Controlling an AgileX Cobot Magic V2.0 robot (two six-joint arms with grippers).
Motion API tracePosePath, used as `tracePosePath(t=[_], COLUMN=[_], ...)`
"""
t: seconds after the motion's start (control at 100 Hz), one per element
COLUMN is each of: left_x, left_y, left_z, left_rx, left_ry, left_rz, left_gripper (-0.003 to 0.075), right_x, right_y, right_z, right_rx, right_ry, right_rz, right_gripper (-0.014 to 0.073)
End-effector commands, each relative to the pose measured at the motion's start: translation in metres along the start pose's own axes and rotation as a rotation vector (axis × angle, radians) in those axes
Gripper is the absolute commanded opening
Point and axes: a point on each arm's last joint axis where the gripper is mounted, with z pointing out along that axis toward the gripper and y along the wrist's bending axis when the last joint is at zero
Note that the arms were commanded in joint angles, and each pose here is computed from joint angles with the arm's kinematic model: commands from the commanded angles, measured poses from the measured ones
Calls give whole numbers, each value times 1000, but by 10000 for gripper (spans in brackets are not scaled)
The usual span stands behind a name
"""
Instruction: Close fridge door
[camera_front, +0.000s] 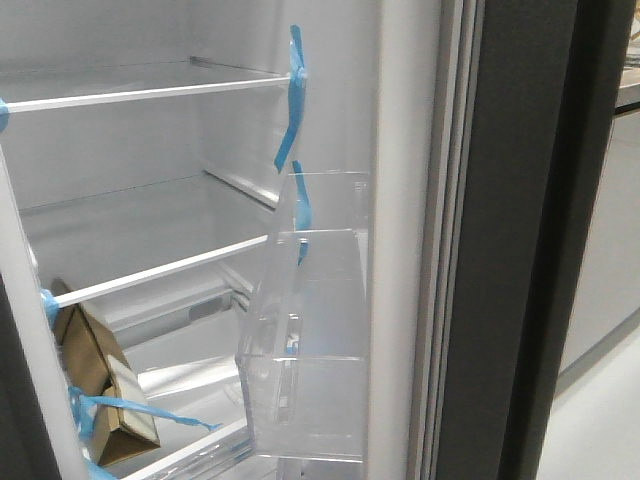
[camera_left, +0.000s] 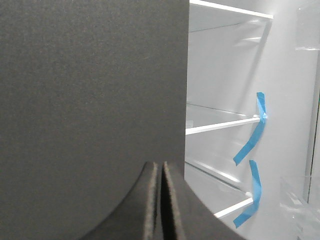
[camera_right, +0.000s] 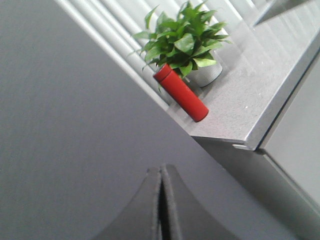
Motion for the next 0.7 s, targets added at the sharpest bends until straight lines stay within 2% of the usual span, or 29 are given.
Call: tracePosePath(t=[0.0, 0.16, 0.36, 0.57, 0.69], left_x=[4, 4, 4, 4, 4], left_y=[0, 0, 0, 0, 0], left_z=[-1, -1, -1, -1, -1], left_rx=[0, 0, 0, 0, 0], left_ry=[-50, -50, -50, -50, -50], left_rz=[-6, -6, -6, -6, -6], left_gripper=[-20, -20, -20, -20, -20], right_x=[-15, -15, -7, 7, 20], right_y=[3, -4, -11, -15, -7], right_z=[4, 9, 23, 38, 44], right_rx=[19, 61, 94, 95, 20], right_ry=[-97, -126, -79, 26, 171], right_rz=[77, 244, 332, 438, 458], right_gripper=[-73, -73, -73, -73, -73])
